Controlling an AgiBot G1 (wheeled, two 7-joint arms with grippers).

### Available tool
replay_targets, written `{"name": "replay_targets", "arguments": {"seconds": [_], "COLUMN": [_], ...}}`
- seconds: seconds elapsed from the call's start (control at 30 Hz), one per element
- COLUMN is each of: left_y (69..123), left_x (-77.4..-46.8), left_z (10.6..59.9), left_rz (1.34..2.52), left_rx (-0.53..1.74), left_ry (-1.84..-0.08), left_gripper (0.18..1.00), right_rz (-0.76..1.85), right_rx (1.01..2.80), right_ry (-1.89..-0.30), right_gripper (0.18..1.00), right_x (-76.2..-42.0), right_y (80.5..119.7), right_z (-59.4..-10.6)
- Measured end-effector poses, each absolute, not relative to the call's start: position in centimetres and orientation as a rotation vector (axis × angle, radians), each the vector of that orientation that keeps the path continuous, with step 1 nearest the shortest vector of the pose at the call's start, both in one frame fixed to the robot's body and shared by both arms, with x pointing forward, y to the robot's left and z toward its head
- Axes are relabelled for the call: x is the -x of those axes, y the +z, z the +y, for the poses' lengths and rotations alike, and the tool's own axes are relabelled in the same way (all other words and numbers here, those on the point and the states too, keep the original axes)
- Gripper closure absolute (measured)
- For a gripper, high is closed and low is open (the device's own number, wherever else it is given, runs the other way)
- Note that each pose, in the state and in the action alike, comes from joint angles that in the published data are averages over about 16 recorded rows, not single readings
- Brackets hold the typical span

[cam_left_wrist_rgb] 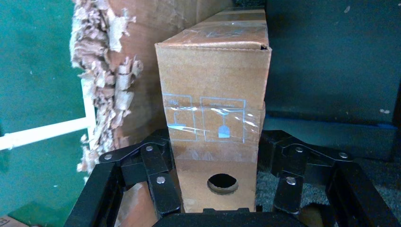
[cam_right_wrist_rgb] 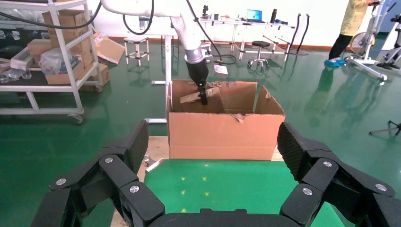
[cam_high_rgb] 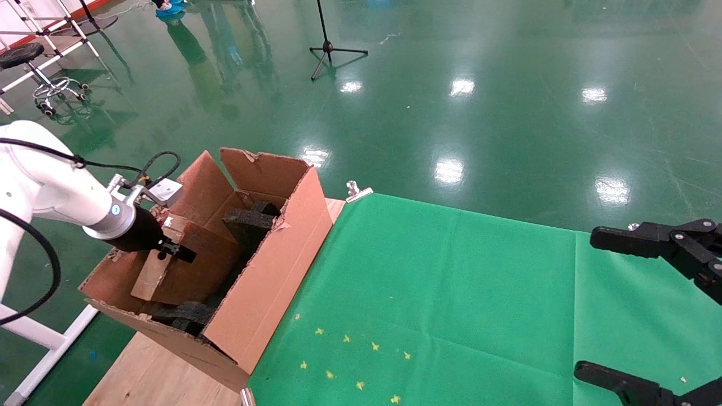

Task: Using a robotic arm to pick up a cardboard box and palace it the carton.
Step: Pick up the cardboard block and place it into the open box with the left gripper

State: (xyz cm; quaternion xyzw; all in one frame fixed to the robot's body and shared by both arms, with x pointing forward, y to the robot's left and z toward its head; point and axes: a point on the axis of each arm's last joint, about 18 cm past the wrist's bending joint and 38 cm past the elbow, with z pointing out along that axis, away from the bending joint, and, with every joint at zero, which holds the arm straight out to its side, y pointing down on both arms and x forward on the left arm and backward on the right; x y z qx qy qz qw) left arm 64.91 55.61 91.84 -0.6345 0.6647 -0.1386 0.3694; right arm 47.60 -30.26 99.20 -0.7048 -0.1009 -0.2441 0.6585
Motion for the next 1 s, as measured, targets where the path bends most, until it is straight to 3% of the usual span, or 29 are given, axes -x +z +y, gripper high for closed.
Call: {"name": "replay_targets", "arguments": {"seconds": [0.53,1.0], "left_y": [91.86,91.92], "left_x": [-65.56,-65.57], "left_z": [55.25,55.16], "left_rz": [1.646,1.660], "left_rx": [1.660,1.649], "left_ry": [-0.446,-0.432], "left_gripper": [0.867,0.690], "right_rz": [-0.228,-0.228], "right_rx": [1.595,1.595], "right_ry": [-0.553,-0.553], "right_gripper": [0.178,0.178], "right_x": [-47.61,-47.61], "right_y": [99.19,99.20], "right_z": [-30.26,-30.26]}}
